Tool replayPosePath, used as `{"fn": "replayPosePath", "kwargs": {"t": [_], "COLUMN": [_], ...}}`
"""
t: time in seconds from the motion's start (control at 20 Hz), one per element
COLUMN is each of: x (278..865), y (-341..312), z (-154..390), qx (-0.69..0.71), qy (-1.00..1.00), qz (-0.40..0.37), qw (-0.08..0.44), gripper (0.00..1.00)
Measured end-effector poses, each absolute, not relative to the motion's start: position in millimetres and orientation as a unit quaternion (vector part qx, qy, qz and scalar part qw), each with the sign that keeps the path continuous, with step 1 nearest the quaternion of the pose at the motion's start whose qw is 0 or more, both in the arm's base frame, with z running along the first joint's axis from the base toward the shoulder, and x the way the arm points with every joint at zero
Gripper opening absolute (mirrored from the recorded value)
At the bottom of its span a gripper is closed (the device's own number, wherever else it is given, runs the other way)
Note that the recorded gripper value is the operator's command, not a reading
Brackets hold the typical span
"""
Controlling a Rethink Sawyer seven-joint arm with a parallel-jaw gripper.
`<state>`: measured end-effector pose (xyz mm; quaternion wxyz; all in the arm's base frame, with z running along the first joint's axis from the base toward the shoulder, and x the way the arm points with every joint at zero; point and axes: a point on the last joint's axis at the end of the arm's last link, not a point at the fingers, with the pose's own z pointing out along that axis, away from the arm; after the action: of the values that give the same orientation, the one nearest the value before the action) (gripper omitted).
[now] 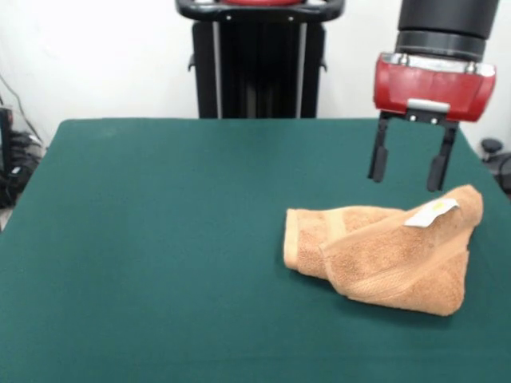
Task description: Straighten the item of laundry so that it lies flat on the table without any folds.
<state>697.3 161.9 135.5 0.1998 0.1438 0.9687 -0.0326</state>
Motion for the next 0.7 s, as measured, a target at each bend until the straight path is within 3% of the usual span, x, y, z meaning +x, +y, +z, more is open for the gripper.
{"fn": "replayPosePath", "kwargs": {"t": [0.7], "x": [697.1], "y": [165.9], "z": [121.1], "qx": [0.110], "qy": [0.974], "qz": [-0.023], "qw": [0.195], "gripper": [1.00]}}
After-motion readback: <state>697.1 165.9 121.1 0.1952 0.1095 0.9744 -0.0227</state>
